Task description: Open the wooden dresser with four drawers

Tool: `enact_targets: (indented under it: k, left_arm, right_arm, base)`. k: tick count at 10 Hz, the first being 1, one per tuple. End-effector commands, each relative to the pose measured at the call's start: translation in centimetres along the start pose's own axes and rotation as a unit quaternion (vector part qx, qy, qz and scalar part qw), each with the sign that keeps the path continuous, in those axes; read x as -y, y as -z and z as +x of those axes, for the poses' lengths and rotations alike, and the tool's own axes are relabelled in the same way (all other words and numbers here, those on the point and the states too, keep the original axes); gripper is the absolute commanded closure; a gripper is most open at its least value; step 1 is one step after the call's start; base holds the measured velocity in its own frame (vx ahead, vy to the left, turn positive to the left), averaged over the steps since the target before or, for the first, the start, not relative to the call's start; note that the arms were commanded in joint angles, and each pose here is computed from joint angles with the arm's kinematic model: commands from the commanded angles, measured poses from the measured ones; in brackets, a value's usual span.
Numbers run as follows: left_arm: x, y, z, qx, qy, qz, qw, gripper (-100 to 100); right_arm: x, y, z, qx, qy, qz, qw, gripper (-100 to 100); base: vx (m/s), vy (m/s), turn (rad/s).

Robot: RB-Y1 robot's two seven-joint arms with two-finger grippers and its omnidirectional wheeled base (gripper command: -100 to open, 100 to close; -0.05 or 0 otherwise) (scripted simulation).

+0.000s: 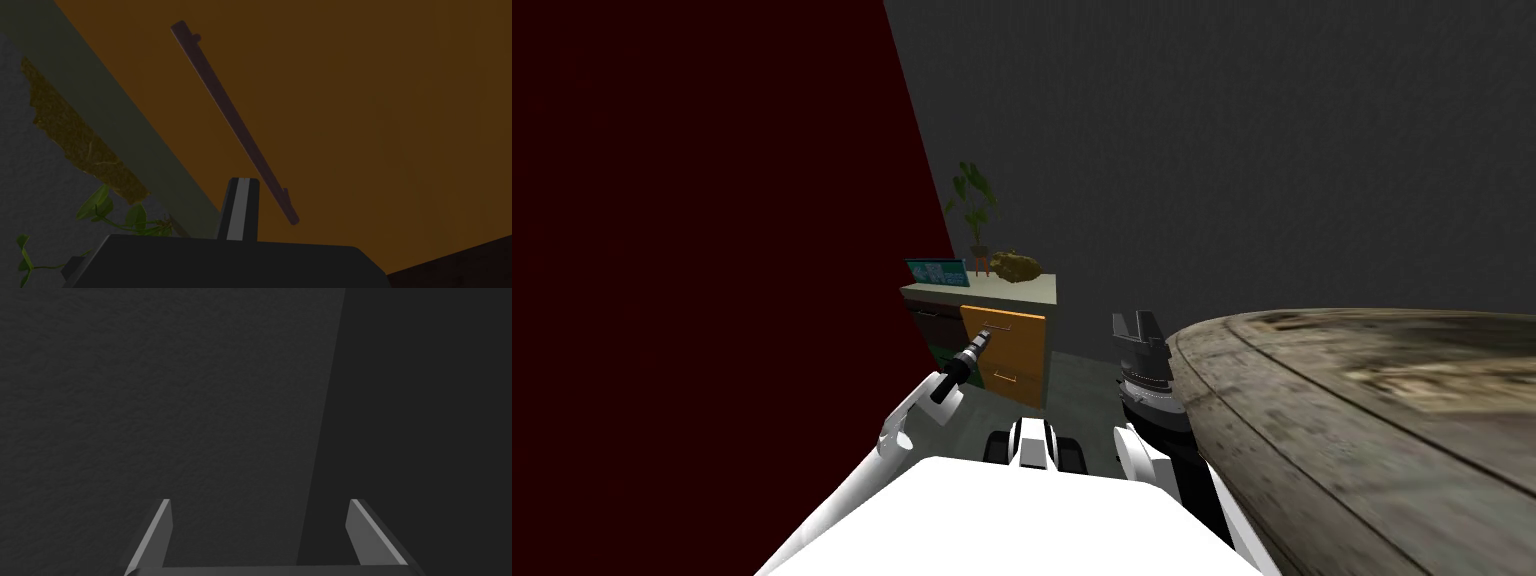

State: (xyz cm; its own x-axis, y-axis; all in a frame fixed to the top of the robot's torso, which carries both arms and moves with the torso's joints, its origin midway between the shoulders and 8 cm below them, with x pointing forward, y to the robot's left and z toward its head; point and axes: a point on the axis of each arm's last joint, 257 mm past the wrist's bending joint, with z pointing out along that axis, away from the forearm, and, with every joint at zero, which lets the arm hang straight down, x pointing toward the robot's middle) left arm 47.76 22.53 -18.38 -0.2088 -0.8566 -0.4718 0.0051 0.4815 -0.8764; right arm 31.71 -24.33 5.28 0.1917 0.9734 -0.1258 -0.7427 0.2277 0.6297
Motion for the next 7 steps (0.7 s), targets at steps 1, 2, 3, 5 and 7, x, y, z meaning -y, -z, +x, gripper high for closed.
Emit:
enact_targets:
  k: [1, 2, 3, 5, 7]
  left_arm:
    - [0.1, -1.7, -0.7, 0.015, 0.004, 0.009, 0.9998, 100]
    - [-0.1, -2.4, -1.0, 0.016, 0.001, 0.007, 0.9999, 100]
    - [-0.1, -3.3, -1.3, 0.017, -0.003, 0.006, 0.9998, 100]
    - [-2.5, -3.9, -1.4, 0.017, -0.006, -0.017, 0.9997, 100]
    - [-1.1, -5.5, -2.1, 0.029, 0.003, 0.002, 0.9996, 100]
  right_arm:
    - [0.0, 0.0, 0.0, 0.0, 0.0, 0.0, 1.0, 0]
    - [0.0, 0.0, 0.0, 0.0, 0.0, 0.0, 1.0, 0]
    - [0.0, 0.0, 0.0, 0.0, 0.0, 0.0, 1.0, 0]
    - [0.0, 0.0, 0.0, 0.0, 0.0, 0.0, 1.0, 0]
    - [0.0, 0.0, 0.0, 0.0, 0.0, 0.0, 1.0, 0]
  base:
    - [-0.145, 0.06, -0.065]
    - [-0.188, 0.063, -0.073]
    - [-0.105, 0.025, -0.006]
    - [-0.019, -0.001, 0.008]
    - [-0.045, 0.017, -0.046]
